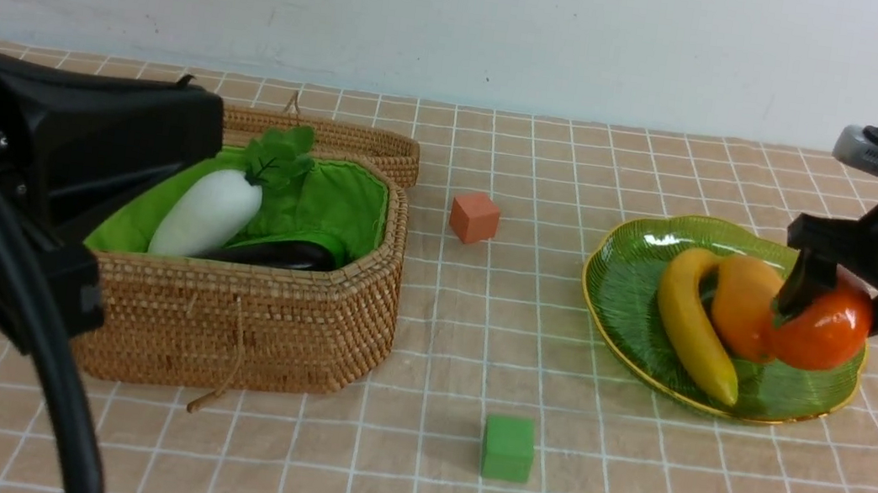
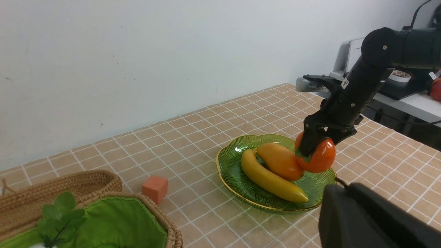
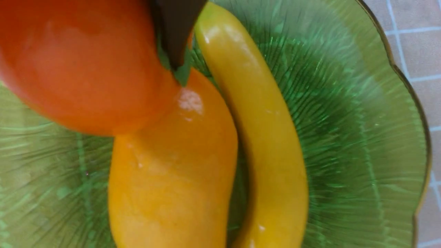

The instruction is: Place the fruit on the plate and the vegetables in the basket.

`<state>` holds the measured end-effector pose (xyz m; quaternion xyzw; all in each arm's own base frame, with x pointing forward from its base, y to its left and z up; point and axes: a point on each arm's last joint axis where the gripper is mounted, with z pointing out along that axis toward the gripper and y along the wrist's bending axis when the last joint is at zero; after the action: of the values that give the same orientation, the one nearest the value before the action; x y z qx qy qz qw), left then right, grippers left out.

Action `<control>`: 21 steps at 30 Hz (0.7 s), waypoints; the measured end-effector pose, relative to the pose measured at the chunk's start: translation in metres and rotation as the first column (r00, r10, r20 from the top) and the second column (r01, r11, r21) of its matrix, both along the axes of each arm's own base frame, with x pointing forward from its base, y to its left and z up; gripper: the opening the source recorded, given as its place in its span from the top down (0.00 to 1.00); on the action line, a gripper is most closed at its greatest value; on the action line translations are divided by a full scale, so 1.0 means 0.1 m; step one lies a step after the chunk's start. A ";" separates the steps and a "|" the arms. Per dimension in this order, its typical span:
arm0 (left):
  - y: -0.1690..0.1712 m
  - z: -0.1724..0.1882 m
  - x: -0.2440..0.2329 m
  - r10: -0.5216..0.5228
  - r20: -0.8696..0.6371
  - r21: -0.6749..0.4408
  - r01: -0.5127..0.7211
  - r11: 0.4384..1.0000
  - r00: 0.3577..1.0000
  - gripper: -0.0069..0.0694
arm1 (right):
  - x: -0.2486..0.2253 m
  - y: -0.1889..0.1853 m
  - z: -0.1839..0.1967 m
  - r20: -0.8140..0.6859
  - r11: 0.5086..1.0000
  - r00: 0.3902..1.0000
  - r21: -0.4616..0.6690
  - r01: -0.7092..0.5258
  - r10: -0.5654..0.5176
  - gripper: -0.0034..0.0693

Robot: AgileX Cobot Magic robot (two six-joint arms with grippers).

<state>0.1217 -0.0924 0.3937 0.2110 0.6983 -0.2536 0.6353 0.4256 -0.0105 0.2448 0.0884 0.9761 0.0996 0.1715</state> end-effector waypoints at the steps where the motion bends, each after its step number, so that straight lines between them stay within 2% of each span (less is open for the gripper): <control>1: 0.00 0.00 0.00 -0.001 -0.001 0.001 0.001 1.000 1.000 0.93 | 0.00 0.01 0.00 -0.001 1.000 1.000 0.000 0.002 -0.002 0.09; 3: 0.00 -0.01 0.00 -0.002 -0.007 0.005 0.002 1.000 1.000 0.93 | 0.00 0.01 0.01 0.000 1.000 1.000 -0.001 0.004 -0.004 0.04; 6: 0.00 -0.02 0.00 -0.006 -0.018 0.015 0.007 1.000 1.000 0.93 | -0.02 0.00 0.06 0.013 1.000 1.000 -0.007 0.003 -0.003 0.03; 10: 0.00 -0.03 -0.01 -0.009 -0.025 0.020 0.009 1.000 1.000 0.93 | -0.07 -0.01 0.20 0.045 1.000 0.999 -0.028 0.001 0.000 0.06; 14: -0.01 -0.04 -0.01 -0.011 -0.033 0.026 0.012 1.000 0.999 0.93 | -0.22 -0.02 0.55 0.117 0.998 0.993 -0.058 -0.002 0.009 0.13; 20: 0.01 -0.04 -0.03 -0.012 -0.029 0.022 0.012 1.000 1.000 0.93 | -0.69 0.00 1.26 0.249 0.996 0.968 -0.092 -0.007 0.030 0.38; 21: 0.03 -0.05 -0.06 -0.011 -0.024 0.009 0.011 1.000 1.000 0.93 | -0.84 0.00 1.41 0.274 0.995 0.961 -0.101 -0.006 0.034 0.49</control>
<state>0.1153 -0.0892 0.3884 0.2148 0.7058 -0.2562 0.6245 0.3418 -0.0101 0.3859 0.0551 0.9473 0.0643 0.3089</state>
